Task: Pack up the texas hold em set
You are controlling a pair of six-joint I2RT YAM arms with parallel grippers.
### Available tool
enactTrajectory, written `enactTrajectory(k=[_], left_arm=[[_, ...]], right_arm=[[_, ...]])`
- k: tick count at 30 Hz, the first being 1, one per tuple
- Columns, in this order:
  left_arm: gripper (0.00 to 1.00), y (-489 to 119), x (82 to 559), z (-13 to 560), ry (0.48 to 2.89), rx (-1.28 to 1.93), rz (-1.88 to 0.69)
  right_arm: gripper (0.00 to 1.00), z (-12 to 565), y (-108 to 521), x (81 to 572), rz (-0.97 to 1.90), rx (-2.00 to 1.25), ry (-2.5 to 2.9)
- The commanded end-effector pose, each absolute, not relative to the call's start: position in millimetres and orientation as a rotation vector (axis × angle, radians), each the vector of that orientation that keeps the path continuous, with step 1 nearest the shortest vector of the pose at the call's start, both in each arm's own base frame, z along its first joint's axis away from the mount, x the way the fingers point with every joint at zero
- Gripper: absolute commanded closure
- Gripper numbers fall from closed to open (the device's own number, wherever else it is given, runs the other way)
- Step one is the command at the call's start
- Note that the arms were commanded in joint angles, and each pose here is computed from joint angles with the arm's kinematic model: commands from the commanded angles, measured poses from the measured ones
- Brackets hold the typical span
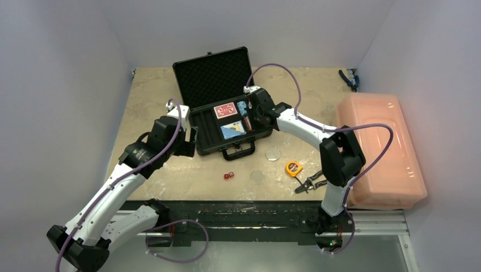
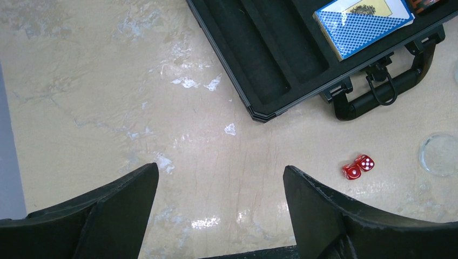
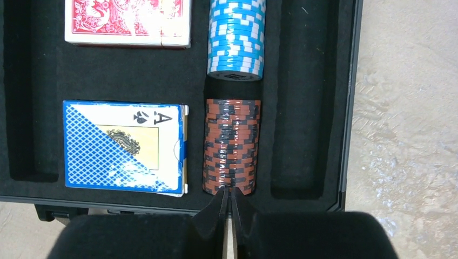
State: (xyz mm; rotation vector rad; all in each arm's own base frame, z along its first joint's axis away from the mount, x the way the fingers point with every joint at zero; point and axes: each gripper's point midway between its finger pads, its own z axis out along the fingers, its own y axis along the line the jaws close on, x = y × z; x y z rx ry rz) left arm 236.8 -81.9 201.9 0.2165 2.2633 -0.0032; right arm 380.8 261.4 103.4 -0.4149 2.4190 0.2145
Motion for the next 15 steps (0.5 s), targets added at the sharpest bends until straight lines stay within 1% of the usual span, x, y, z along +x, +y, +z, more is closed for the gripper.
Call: enactTrajectory(k=[1,6,15], left_arm=[[0.15,-83.7,242.6,217.4,2.219,0.226,-0.014],[0.15,-84.5,242.7,217.3,2.220,0.230,-0.017],[0.15,-83.9,242.7,216.3,2.223,0.229,-0.012]], right_arm=[[0.95,111.6,264.4,381.0,0.261,-0.388,2.392],[0.97,103.4,265.9,380.2,0.265,-0.391,2.408],[0.98,96.0,271.6,386.6,0.260,-0.396,2.425]])
